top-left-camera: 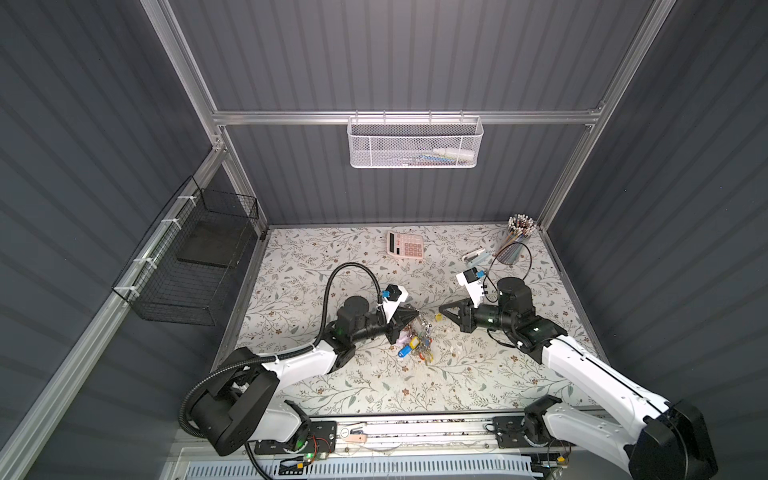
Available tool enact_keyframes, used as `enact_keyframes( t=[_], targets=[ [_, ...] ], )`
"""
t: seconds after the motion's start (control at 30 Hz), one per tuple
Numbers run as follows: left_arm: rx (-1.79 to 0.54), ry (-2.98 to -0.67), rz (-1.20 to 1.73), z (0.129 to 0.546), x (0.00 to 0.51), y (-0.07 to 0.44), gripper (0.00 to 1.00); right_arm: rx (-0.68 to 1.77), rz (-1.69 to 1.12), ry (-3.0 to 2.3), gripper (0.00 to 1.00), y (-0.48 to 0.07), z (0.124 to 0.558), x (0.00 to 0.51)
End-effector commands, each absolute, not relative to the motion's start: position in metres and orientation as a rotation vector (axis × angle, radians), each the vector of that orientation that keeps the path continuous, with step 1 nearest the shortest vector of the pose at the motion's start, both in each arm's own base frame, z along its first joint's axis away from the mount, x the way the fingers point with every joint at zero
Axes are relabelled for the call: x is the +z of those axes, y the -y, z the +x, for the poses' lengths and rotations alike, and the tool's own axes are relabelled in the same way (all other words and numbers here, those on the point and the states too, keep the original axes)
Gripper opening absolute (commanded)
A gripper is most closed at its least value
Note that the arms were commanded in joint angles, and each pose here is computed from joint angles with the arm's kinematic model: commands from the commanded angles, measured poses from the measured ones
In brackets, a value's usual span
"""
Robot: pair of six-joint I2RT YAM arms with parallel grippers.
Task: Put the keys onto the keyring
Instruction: 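Carry the key to the ring while the left gripper holds the ring up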
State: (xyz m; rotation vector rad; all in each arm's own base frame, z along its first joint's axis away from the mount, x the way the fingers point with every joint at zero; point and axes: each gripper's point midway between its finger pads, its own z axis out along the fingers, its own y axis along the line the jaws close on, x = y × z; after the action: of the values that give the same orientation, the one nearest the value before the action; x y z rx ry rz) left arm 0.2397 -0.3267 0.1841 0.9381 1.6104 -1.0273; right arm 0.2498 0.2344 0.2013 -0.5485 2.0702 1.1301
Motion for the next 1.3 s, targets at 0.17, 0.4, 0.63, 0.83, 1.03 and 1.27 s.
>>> enact_keyframes(
  t=[0.17,0.4,0.63,0.83,1.03,1.27],
  targets=[
    [-1.062,-1.505,0.988,0.235,0.207,0.341,0.00,1.170,-0.630,-2.001,0.00,-0.252,0.251,0.219],
    [-1.073,-1.503,0.996,0.232,0.207,0.345,0.00,1.177,-0.650,-2.032,0.00,-0.259,0.251,0.210],
    [-1.077,-1.492,0.986,0.232,0.211,0.345,0.00,1.172,-0.653,-2.065,0.00,-0.263,0.252,0.200],
    [-1.084,-1.489,0.992,0.230,0.210,0.346,0.00,1.155,-0.639,-2.083,0.00,-0.264,0.258,0.197],
    [-1.087,-1.482,0.995,0.228,0.211,0.346,0.00,1.129,-0.597,-2.100,0.00,-0.262,0.263,0.194],
    [-1.068,-1.485,0.996,0.229,0.210,0.345,0.00,1.110,-0.552,-2.129,0.00,-0.258,0.266,0.188]
  ],
)
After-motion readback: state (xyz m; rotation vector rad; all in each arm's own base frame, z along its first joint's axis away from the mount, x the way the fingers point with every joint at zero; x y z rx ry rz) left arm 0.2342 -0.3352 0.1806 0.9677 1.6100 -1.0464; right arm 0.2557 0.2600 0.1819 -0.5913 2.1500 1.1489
